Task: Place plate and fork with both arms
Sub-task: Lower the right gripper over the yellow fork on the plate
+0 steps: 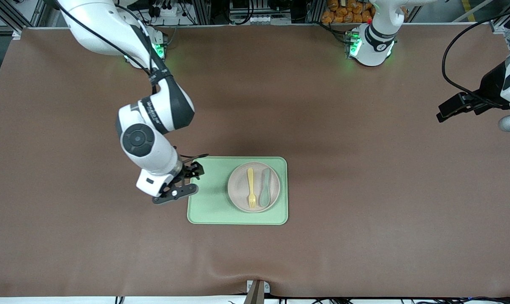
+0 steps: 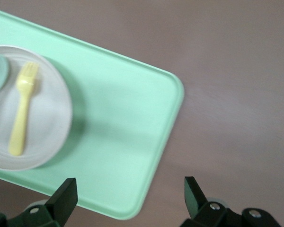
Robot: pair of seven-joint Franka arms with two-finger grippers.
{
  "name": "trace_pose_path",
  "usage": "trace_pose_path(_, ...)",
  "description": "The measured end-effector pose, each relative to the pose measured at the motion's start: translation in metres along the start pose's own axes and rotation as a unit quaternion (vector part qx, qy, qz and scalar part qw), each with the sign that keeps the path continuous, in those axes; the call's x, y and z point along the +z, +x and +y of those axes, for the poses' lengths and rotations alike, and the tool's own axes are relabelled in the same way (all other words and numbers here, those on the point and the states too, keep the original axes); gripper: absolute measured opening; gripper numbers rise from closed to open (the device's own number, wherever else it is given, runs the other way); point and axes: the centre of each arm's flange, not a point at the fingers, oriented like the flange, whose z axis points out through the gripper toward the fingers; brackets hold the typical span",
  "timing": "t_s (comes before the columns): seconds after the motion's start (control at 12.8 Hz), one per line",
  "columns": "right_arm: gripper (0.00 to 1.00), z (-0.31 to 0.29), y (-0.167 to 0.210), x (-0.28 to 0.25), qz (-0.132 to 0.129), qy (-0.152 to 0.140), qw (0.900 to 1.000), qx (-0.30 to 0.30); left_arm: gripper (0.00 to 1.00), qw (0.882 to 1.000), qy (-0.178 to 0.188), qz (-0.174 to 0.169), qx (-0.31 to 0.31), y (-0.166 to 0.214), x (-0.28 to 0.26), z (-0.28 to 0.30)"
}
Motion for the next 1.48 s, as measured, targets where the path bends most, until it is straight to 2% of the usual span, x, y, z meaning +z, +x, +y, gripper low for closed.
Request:
trace_pose_path(0.16,1.0,-0.053,0.003,0.021,0.027,0.006,0.999,-0.037,1.0,1.0,0.0,-0.001,-0.002,0.001,0.001,-0.002)
trace_pose_path(0.31,1.0,-0.09,0.005,0.045,0.041,0.009,0.996,-0.079,1.0,1.0,0.0,-0.003,-0.004,0.006,0.009,-0.003)
trace_pose_path(0.55,1.0,-0.106,0.012,0.069,0.05,0.01,0.993,-0.103,1.0,1.0,0.0,-0.007,-0.008,0.018,0.024,-0.006)
trace_pose_path(0.7,1.0,-0.105,0.018,0.083,0.067,0.011,0.992,-0.105,1.0,1.0,-0.007,-0.012,-0.011,0.023,0.03,-0.007)
trace_pose_path(1.01,1.0,-0.124,0.014,0.103,0.069,0.014,0.991,-0.118,1.0,0.999,-0.015,-0.015,-0.024,0.03,0.033,-0.023)
trace_pose_path(1.25,1.0,-0.138,0.009,0.111,0.066,0.017,0.991,-0.113,1.0,1.0,0.013,-0.009,-0.021,0.031,0.035,-0.028)
trace_pose_path(1.48,1.0,-0.15,0.005,0.118,0.063,0.018,0.992,-0.105,1.0,1.0,0.019,-0.013,-0.019,0.029,0.037,-0.026)
